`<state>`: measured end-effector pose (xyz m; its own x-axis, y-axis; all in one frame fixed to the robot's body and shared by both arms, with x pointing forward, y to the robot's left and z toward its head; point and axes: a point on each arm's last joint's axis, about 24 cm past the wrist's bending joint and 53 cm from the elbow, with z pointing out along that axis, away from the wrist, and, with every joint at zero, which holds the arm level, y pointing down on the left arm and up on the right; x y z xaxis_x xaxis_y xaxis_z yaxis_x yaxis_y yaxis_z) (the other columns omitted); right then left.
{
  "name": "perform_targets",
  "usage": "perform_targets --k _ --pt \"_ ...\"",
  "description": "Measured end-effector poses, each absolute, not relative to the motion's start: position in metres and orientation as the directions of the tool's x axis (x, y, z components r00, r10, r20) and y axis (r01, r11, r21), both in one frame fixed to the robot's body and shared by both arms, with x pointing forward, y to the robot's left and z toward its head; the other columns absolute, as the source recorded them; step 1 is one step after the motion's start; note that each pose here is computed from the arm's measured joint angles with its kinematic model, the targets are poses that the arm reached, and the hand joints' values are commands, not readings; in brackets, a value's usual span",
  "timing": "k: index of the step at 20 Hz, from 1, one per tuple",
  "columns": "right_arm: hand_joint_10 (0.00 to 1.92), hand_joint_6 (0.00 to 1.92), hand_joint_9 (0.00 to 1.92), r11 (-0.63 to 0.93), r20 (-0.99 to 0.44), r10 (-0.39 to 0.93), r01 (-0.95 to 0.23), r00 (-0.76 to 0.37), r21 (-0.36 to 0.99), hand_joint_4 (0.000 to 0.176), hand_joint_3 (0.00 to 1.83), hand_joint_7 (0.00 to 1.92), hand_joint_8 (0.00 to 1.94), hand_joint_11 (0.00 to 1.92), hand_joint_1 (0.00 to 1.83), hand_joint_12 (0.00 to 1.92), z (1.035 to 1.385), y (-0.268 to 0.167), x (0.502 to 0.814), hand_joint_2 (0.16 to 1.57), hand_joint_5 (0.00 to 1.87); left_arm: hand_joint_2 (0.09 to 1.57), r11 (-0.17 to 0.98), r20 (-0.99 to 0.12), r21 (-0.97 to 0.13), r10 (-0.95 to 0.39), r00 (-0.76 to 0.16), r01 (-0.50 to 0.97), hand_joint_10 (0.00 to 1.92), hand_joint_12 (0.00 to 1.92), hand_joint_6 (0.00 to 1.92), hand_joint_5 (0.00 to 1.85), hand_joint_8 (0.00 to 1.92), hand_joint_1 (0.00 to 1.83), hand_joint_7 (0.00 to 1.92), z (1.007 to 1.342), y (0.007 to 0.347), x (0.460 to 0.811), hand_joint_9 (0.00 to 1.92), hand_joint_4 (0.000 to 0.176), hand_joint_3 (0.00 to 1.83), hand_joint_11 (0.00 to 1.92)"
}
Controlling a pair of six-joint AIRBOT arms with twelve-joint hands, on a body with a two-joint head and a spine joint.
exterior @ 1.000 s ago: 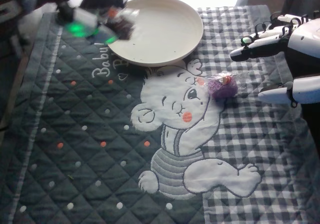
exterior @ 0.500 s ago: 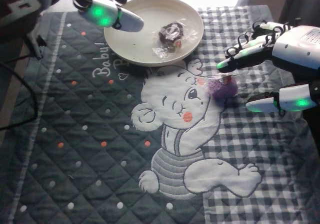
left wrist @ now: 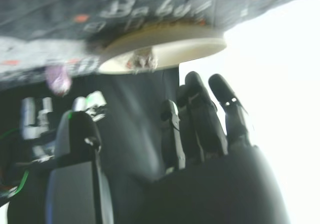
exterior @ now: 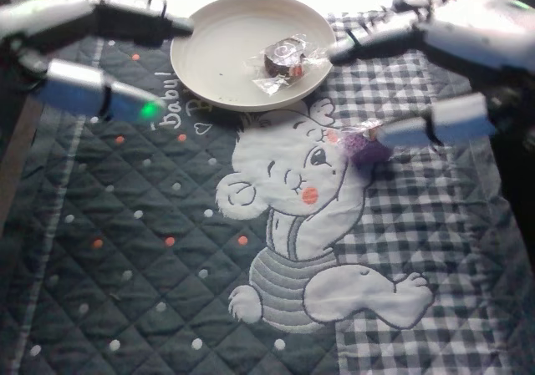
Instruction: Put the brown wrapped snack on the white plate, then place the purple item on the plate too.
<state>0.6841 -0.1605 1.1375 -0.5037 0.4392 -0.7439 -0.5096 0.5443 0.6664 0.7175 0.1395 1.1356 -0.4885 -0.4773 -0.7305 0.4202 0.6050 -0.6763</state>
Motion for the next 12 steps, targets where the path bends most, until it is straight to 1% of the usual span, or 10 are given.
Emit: perform_targets --k 1,2,3,4,6,7,8,10,11,12 --pt "0.0 0.0 0.59 0.537 -0.745 0.432 -0.518 -0.509 0.666 0.133 0.0 0.4 0.0 0.33 0.82 1.03 1.135 -0.154 0.683 0.98 0.39 0.97 0.609 -0.722 -0.683 -0.481 -0.497 0.403 0.0 1.2 0.0 0.47 0.0 0.76 0.48 1.129 0.143 0.716 0.5 0.05 0.0 0.0" --pt "0.0 0.01 0.52 0.542 -0.749 0.414 -0.521 -0.518 0.66 0.135 0.0 0.41 0.0 0.23 0.78 1.0 1.13 -0.15 0.681 0.98 0.47 0.97 0.608 -0.716 -0.69 -0.489 -0.499 0.394 0.0 1.02 0.0 0.4 0.0 0.86 0.44 1.128 0.145 0.716 0.42 0.052 0.0 0.0" --pt "0.0 0.0 0.53 0.548 -0.752 0.395 -0.522 -0.527 0.654 0.15 0.0 0.43 0.0 0.16 0.81 1.04 1.124 -0.147 0.679 0.95 0.51 0.96 0.598 -0.706 -0.702 -0.507 -0.495 0.388 0.0 0.98 0.0 0.37 0.0 0.9 0.44 1.131 0.146 0.718 0.41 0.047 0.0 0.0" --pt "0.0 0.0 0.47 0.553 -0.754 0.386 -0.521 -0.531 0.65 0.17 0.0 0.42 0.0 0.06 0.84 1.06 1.121 -0.146 0.678 0.93 0.5 0.94 0.58 -0.695 -0.715 -0.529 -0.487 0.39 0.01 1.03 0.0 0.33 0.0 0.93 0.45 1.136 0.148 0.717 0.43 0.076 0.0 0.0" --pt "0.0 0.0 0.45 0.579 -0.76 0.376 -0.506 -0.53 0.64 0.175 0.0 0.36 0.0 0.05 0.83 1.19 1.117 -0.152 0.681 0.92 0.47 0.92 0.558 -0.683 -0.728 -0.546 -0.485 0.398 0.01 1.0 0.0 0.27 0.0 0.92 0.45 1.139 0.154 0.708 0.46 0.117 0.0 0.0" --pt "0.0 0.0 0.45 0.6 -0.766 0.36 -0.497 -0.532 0.627 0.176 0.0 0.36 0.0 0.05 0.82 1.21 1.113 -0.157 0.683 0.93 0.46 0.91 0.555 -0.679 -0.733 -0.549 -0.488 0.394 0.01 1.06 0.0 0.27 0.0 0.93 0.45 1.139 0.155 0.706 0.47 0.119 0.0 0.0" --pt "0.01 0.0 0.46 0.62 -0.772 0.342 -0.489 -0.536 0.613 0.174 0.0 0.38 0.0 0.04 0.82 1.25 1.108 -0.159 0.684 0.94 0.46 0.9 0.556 -0.677 -0.733 -0.548 -0.491 0.391 0.01 1.11 0.0 0.28 0.0 0.93 0.45 1.136 0.156 0.705 0.48 0.113 0.0 0.0" --pt "0.01 0.01 0.42 0.649 -0.783 0.296 -0.486 -0.548 0.585 0.176 0.0 0.36 0.01 0.0 0.84 1.16 1.096 -0.16 0.682 0.94 0.45 0.89 0.554 -0.673 -0.738 -0.555 -0.489 0.386 0.01 1.18 0.0 0.29 0.0 0.92 0.46 1.138 0.163 0.7 0.51 0.113 0.0 0.02" --pt "0.0 0.0 0.43 0.658 -0.783 0.279 -0.483 -0.556 0.578 0.168 0.0 0.38 0.0 0.03 0.88 1.12 1.092 -0.161 0.681 0.93 0.46 0.88 0.553 -0.67 -0.74 -0.561 -0.486 0.382 0.03 1.19 0.0 0.29 0.01 0.91 0.47 1.139 0.168 0.698 0.54 0.116 0.0 0.06" --pt "0.02 0.0 0.51 0.668 -0.784 0.264 -0.48 -0.563 0.569 0.158 0.0 0.43 0.0 0.11 0.9 1.07 1.087 -0.161 0.68 0.93 0.48 0.87 0.561 -0.674 -0.736 -0.56 -0.482 0.378 0.02 1.17 0.0 0.31 0.0 0.92 0.49 1.139 0.174 0.697 0.57 0.11 0.0 0.08"
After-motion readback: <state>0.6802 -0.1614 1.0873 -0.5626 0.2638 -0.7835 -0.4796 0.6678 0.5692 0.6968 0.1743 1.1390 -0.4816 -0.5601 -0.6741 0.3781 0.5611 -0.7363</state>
